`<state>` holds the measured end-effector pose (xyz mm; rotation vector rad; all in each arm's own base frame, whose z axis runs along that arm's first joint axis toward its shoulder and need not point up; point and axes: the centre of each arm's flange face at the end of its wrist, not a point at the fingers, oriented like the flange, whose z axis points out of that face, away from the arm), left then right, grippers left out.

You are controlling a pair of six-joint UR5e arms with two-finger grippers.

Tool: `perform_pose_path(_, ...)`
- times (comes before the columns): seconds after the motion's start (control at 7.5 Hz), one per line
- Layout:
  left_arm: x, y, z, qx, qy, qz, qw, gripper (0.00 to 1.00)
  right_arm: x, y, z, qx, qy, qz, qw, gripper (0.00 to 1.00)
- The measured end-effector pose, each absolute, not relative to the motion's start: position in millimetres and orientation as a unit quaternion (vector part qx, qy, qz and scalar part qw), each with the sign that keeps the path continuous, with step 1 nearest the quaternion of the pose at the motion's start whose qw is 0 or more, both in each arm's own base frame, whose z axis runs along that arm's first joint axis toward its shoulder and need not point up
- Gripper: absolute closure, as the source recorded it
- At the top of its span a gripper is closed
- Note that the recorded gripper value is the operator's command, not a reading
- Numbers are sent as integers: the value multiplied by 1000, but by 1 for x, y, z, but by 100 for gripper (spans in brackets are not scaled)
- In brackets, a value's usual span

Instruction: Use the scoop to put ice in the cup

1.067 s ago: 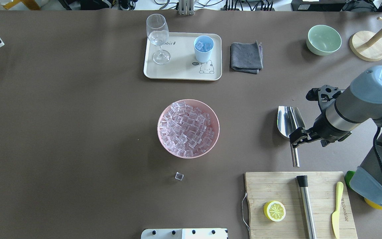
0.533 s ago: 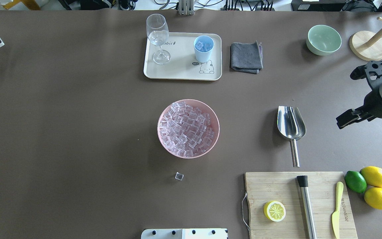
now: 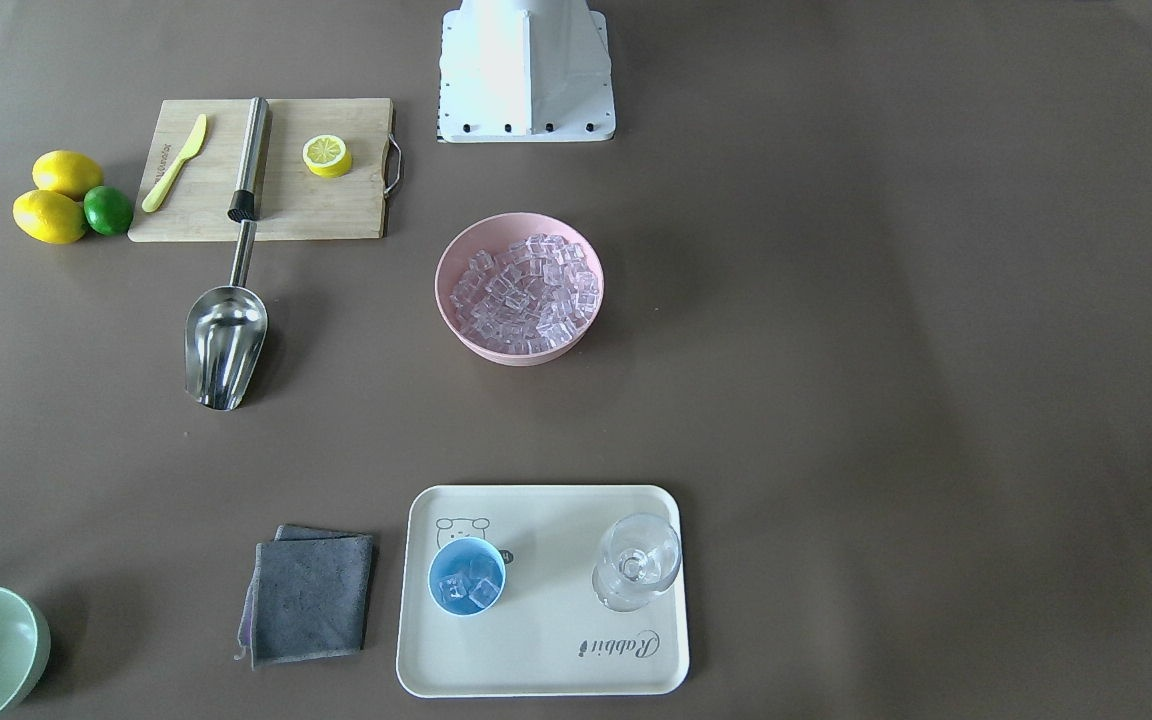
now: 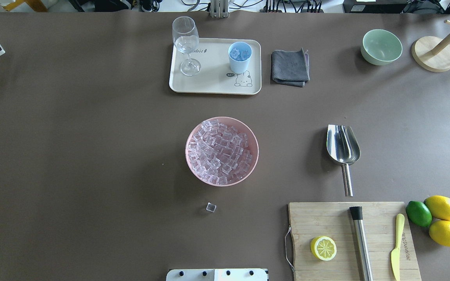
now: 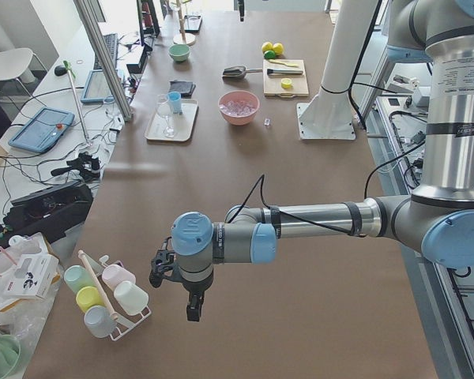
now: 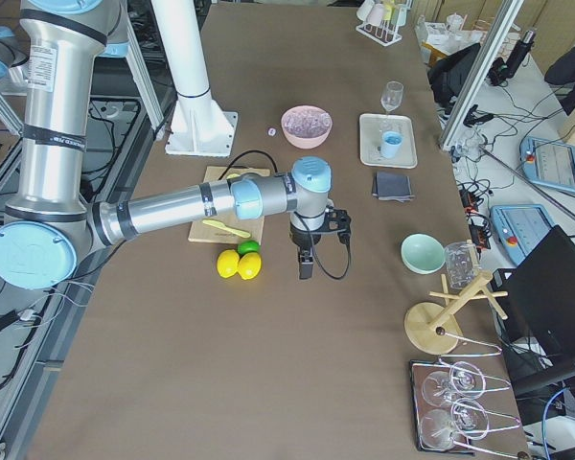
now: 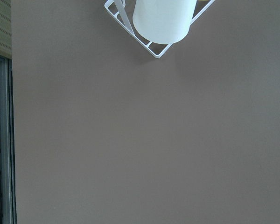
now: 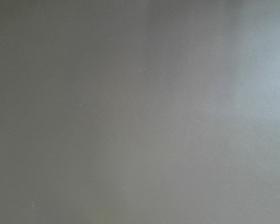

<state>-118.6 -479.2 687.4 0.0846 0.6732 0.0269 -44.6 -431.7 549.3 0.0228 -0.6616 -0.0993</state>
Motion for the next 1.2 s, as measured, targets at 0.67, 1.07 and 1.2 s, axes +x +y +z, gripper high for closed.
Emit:
perform_pose_path(0.67, -130, -461, 684, 54, 381, -10, 923, 2, 63, -398, 651, -6, -339, -32, 940, 0)
perform_pose_path(1.07, -129, -454, 664, 71, 385, -5, 920, 2, 69, -395, 658, -10, -342, -26, 939, 0)
perform_pose_path(1.2, -128, -448, 664, 70, 384, -5, 921, 2, 70, -394, 659, -11, -342, -24, 939, 0)
